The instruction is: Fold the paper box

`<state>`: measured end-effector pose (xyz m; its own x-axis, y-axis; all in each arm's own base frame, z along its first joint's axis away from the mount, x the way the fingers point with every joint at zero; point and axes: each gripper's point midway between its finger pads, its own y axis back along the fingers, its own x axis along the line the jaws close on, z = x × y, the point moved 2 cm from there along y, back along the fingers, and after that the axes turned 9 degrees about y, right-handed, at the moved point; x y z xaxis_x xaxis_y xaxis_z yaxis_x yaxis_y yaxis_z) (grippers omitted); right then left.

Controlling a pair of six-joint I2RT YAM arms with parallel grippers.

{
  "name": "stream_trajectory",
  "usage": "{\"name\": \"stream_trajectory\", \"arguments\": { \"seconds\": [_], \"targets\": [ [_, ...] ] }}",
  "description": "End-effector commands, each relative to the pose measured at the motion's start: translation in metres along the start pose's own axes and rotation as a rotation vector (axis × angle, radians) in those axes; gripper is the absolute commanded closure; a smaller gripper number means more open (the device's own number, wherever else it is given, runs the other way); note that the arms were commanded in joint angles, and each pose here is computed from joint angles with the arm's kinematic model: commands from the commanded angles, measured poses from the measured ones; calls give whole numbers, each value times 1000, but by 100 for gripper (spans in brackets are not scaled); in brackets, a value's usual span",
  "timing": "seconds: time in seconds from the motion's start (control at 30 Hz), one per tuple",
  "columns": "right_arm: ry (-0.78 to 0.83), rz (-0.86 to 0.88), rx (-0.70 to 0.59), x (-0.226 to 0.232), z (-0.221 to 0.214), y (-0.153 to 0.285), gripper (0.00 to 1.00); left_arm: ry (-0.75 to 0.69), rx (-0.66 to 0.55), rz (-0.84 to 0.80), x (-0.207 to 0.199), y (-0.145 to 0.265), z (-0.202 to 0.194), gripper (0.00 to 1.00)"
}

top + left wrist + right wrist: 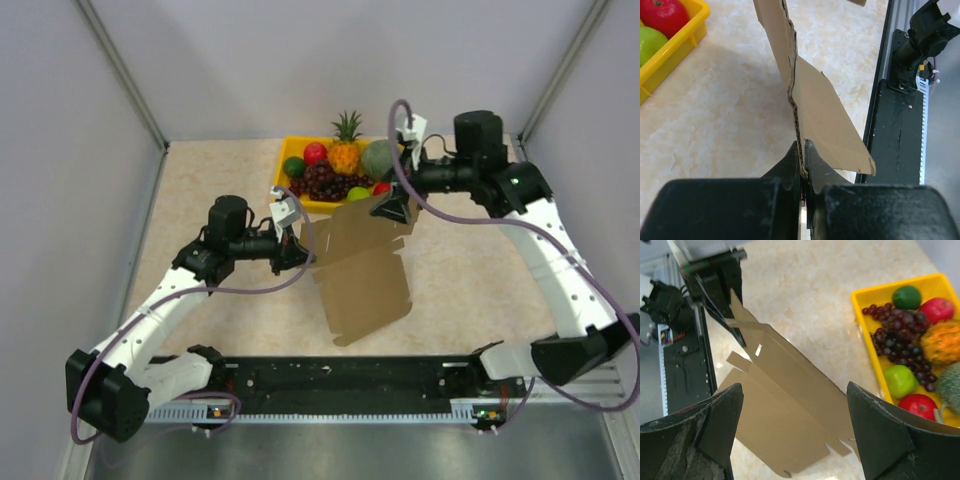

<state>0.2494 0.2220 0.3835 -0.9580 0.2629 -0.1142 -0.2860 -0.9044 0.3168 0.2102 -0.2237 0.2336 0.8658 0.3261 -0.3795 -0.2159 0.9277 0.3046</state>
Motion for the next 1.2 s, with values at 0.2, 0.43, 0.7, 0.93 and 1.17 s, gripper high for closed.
{"name": "stream_trajectory", "arguments": {
  "seconds": [0.2, 0.43, 0.7, 0.93, 1.17],
  "targets": [
    [261, 164, 83, 3, -15, -37, 48, -124, -22, -89, -19, 6, 17, 100],
    [261, 232, 168, 12, -50, -64, 50, -151, -31, -82, -17, 6, 21, 100],
    [261, 268, 150, 11, -50, -73, 74, -180, -60, -80, -18, 7, 28, 100],
    [167, 161, 160, -3, -46, -73, 100, -94, -159, 255, 19, 25, 51, 44],
    [-93, 100, 199, 4, -65, -67, 100, -87, -529, 364, 1, 65, 104, 32]
  ]
}}
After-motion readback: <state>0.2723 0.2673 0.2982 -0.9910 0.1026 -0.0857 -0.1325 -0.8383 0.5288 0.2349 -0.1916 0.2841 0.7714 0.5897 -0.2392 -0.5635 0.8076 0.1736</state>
